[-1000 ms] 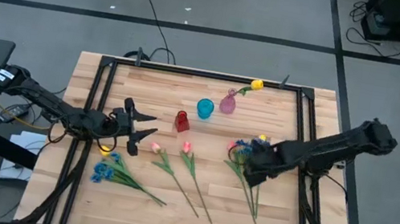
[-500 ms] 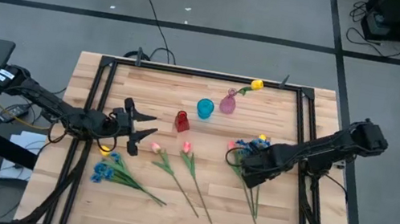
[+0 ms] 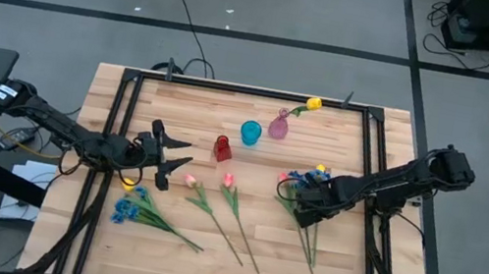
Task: Sort flowers into vase by color
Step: Put the yellow flower into the purple vase
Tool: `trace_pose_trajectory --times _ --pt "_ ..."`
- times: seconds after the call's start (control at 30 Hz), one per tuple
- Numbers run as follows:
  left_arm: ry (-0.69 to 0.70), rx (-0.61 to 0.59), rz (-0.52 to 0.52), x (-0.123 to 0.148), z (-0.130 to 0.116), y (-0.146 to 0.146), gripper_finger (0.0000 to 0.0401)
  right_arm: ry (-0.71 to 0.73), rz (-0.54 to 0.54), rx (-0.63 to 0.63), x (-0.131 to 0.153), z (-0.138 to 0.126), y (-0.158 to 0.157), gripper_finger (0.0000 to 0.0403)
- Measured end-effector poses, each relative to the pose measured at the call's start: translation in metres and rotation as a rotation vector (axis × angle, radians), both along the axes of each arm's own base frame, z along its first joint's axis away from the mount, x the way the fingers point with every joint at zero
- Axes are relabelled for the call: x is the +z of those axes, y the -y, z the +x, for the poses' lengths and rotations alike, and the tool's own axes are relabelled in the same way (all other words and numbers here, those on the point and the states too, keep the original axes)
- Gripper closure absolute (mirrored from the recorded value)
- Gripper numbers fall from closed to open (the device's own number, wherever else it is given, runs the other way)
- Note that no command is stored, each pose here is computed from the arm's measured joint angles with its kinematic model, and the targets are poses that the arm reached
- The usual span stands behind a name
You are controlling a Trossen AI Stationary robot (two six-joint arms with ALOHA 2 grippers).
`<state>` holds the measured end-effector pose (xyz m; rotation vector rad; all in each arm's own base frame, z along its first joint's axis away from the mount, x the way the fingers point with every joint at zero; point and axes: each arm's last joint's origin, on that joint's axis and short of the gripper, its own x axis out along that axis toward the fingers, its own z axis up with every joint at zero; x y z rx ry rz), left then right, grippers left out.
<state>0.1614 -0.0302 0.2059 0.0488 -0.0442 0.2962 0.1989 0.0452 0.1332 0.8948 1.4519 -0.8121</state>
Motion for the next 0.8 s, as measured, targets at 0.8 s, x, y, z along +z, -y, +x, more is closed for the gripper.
trace_pose_trajectory --times 0.8 --pt "0.007 0.000 -0.003 0.001 0.000 0.000 0.0213 0.817 -0.736 0.460 0.145 0.036 -0.002 0.0395"
